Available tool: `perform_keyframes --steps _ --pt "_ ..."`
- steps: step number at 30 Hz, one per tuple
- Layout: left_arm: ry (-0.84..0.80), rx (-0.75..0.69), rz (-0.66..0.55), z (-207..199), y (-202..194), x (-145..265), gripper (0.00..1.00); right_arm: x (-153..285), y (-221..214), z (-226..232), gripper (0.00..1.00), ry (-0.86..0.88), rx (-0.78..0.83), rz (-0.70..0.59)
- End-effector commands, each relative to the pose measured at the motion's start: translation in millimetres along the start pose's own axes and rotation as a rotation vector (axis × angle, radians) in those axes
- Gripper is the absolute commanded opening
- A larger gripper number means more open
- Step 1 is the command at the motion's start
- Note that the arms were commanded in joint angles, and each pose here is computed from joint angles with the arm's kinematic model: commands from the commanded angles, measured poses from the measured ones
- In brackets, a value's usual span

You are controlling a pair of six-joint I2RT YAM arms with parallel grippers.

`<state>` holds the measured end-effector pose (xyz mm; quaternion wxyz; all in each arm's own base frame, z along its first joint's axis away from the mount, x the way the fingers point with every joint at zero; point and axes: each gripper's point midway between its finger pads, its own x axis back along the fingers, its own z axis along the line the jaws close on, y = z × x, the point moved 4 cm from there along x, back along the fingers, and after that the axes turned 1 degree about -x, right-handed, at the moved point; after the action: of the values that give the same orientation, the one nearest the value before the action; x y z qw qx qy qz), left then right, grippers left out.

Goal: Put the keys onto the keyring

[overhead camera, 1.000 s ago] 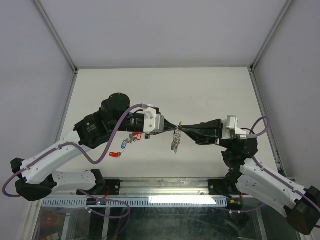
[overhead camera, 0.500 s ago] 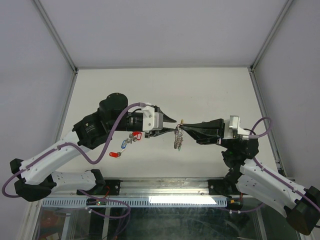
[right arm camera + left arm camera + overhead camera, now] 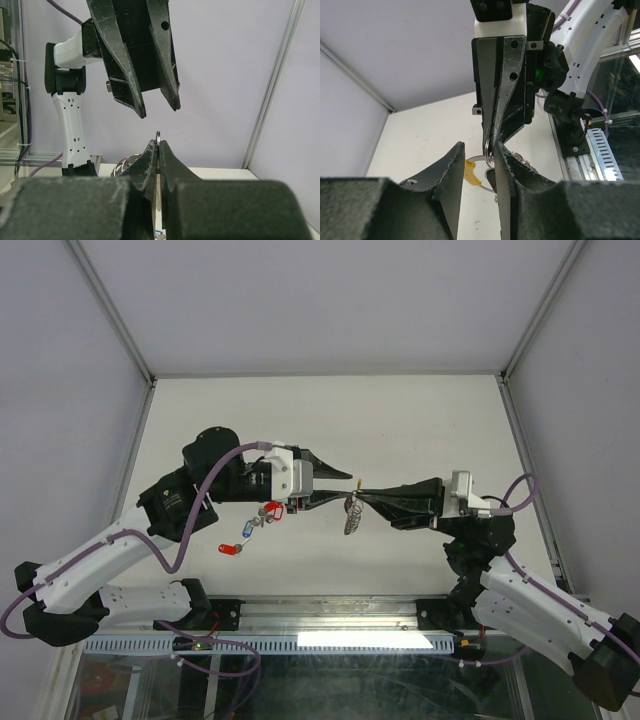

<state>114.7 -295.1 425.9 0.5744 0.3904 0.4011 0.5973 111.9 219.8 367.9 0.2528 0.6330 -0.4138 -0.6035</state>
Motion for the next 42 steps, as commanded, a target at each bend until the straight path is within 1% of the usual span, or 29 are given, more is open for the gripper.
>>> perform_keyframes --steps 1,13,26,31,42 --pt "-0.034 0.001 -0.033 -4 4 -8 0.28 -8 26 4 0.0 0.033 0.069 -0.065" --pt "-0.044 0.018 0.029 -6 -13 -12 0.25 -7 30 3 0.0 0.022 0.082 -0.074" --pt "-0.061 0.03 0.045 -8 -19 -15 0.21 -7 30 4 0.0 0.028 0.082 -0.074" --pt "-0.063 0.03 0.056 -8 -22 -15 0.21 -6 32 3 0.0 0.014 0.087 -0.08" --pt "0.012 0.034 0.038 -1 -13 -6 0.23 -4 35 -8 0.0 -0.077 0.123 -0.077"
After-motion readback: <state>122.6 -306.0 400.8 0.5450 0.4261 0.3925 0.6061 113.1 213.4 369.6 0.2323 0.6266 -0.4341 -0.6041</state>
